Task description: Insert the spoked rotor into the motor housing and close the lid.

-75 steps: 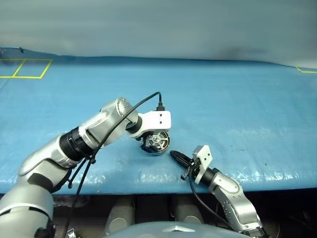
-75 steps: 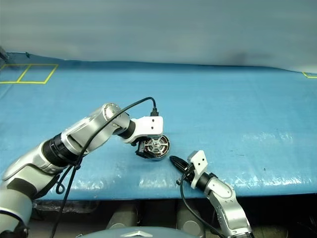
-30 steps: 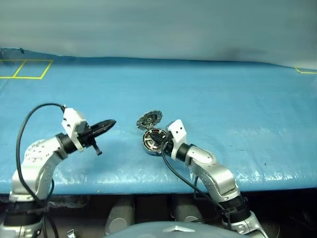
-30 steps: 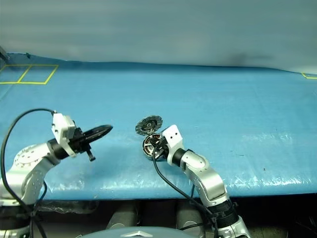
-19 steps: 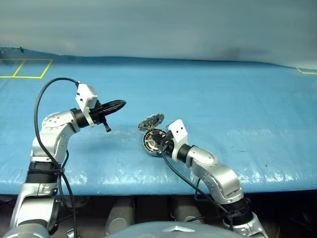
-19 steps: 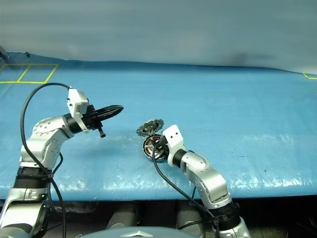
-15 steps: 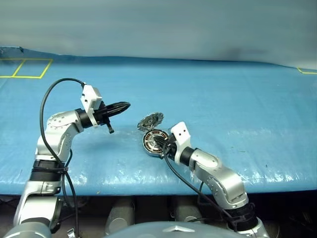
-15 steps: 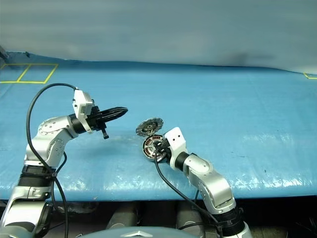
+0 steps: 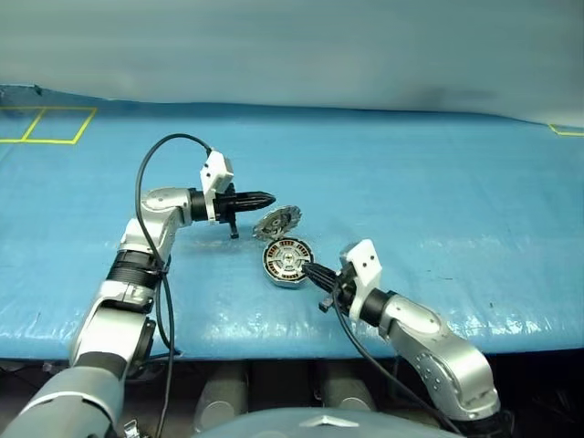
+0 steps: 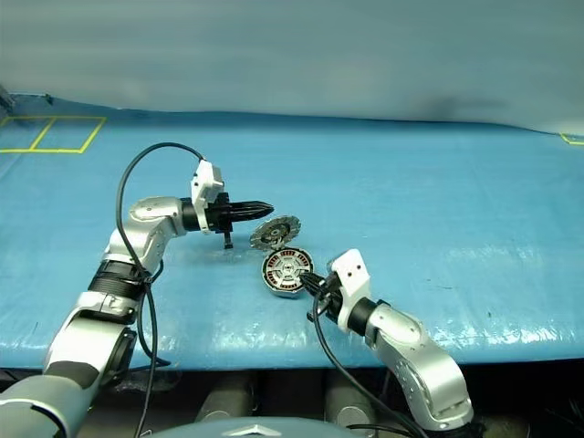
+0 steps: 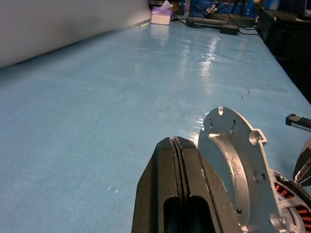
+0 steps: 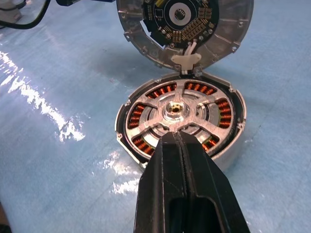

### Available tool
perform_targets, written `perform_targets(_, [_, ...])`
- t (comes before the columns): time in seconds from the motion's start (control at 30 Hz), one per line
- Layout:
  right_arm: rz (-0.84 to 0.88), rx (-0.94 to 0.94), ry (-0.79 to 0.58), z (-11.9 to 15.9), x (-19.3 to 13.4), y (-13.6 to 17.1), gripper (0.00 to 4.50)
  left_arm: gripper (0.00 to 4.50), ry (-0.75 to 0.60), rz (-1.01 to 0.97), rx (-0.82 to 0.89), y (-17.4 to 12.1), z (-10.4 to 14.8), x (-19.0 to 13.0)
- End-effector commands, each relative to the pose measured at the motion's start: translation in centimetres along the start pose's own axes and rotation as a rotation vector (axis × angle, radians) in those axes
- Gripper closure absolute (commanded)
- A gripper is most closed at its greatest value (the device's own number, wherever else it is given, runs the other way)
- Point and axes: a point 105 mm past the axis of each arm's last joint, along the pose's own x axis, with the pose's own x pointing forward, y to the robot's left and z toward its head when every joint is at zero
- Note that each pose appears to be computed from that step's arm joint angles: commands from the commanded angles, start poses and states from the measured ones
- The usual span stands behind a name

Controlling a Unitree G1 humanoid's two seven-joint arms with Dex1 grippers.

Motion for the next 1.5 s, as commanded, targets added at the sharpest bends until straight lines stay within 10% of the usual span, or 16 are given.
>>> perform_targets(0.03, [0.000,-0.026,-0.085,1.0,-1.1,0.4,4.50,4.48,0.018,-0.065,0.049,0.1,0.8,0.6])
perform_targets(0.33, [-0.089,-0.009,0.024,-4.4,-2.5,0.0,4.50,4.48,0.093,-0.246,0.076,-1.5,0.4,2.3])
perform_targets(0.83, [-0.136,-0.006,-0.004,-4.5,-2.0,-0.9,4.50,4.48,0.059,-0.365,0.073,-4.5,-0.3,3.9])
perform_targets(1.5, [-0.259,-0.028,-0.128,3.2,-2.6,-4.1,4.50,4.48,0.004,-0.267,-0.096,-8.0,-4.6,4.1])
